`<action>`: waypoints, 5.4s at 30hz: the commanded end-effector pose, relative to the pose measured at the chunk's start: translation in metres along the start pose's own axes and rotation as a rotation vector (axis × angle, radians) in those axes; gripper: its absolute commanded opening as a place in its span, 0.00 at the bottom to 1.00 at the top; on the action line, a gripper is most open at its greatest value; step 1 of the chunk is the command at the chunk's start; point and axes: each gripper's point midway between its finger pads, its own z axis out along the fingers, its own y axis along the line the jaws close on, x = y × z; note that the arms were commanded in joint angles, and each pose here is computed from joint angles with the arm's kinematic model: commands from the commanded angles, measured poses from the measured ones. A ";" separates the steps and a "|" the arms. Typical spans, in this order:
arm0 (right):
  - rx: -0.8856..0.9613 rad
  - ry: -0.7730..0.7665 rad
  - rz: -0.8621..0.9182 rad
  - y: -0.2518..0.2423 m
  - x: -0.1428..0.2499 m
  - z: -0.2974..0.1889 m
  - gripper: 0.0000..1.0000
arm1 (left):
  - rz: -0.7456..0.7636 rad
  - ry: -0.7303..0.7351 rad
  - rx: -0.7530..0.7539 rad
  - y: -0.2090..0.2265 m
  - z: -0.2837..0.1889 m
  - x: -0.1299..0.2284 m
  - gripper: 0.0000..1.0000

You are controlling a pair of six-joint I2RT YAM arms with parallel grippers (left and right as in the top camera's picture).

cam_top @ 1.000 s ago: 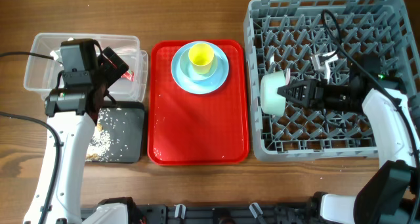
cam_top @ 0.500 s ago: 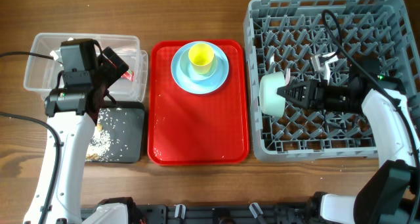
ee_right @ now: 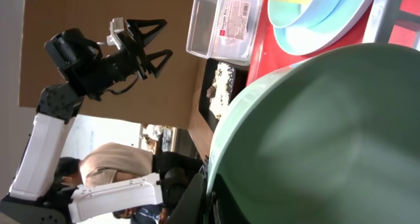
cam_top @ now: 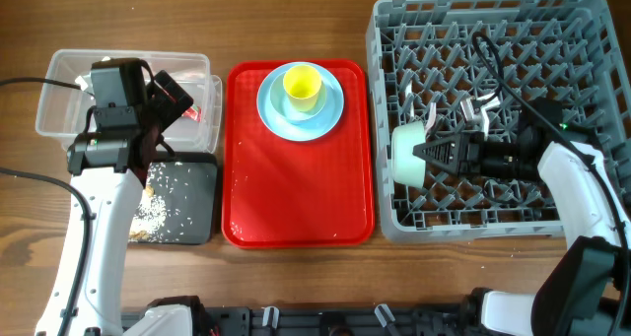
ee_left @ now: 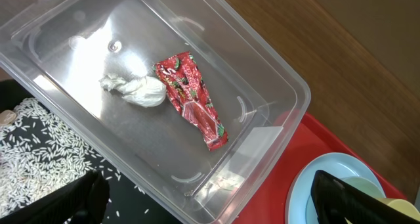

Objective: Sort waste into correct bins and load items into the dishwasher rack
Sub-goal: 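Carry the green bowl right and set it on its side in the rack, then open the right gripper to release the bowl and withdraw, then reach the right gripper left to the yellow cup on the blue plate, then grasp the yellow cup and carry it right into the grey rack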

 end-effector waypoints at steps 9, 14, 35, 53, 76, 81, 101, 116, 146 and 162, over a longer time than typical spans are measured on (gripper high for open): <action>0.293 -0.010 0.141 -0.061 0.010 -0.031 0.11 | -0.003 -0.021 0.001 -0.001 -0.004 -0.007 1.00; 0.375 -0.027 0.181 -0.076 0.011 -0.045 0.21 | -0.003 -0.021 0.001 -0.001 -0.004 -0.007 1.00; 0.636 0.071 0.130 -0.023 -0.025 -0.053 0.11 | -0.003 -0.021 0.001 -0.001 -0.004 -0.007 1.00; 1.045 0.263 0.021 -0.029 0.019 0.027 0.06 | -0.003 -0.021 0.001 -0.001 -0.004 -0.007 1.00; 0.842 0.132 -0.222 0.043 -0.039 0.055 0.25 | -0.003 -0.021 0.001 -0.001 -0.004 -0.007 1.00; 0.648 0.006 -0.459 0.080 -0.084 0.099 0.30 | -0.003 -0.021 0.001 -0.001 -0.004 -0.007 1.00; 0.859 0.168 -1.011 -0.005 -0.115 0.253 0.46 | -0.003 -0.021 0.001 -0.001 -0.004 -0.007 1.00; 0.897 0.260 -0.962 -0.060 -0.102 0.268 0.26 | -0.003 -0.021 0.001 -0.001 -0.004 -0.007 1.00; 0.873 0.162 -0.998 0.013 -0.117 0.241 0.04 | -0.003 -0.021 0.001 -0.001 -0.004 -0.007 1.00; 0.235 -0.049 -0.639 0.116 -0.162 0.067 0.04 | -0.003 -0.021 0.001 -0.001 -0.004 -0.007 1.00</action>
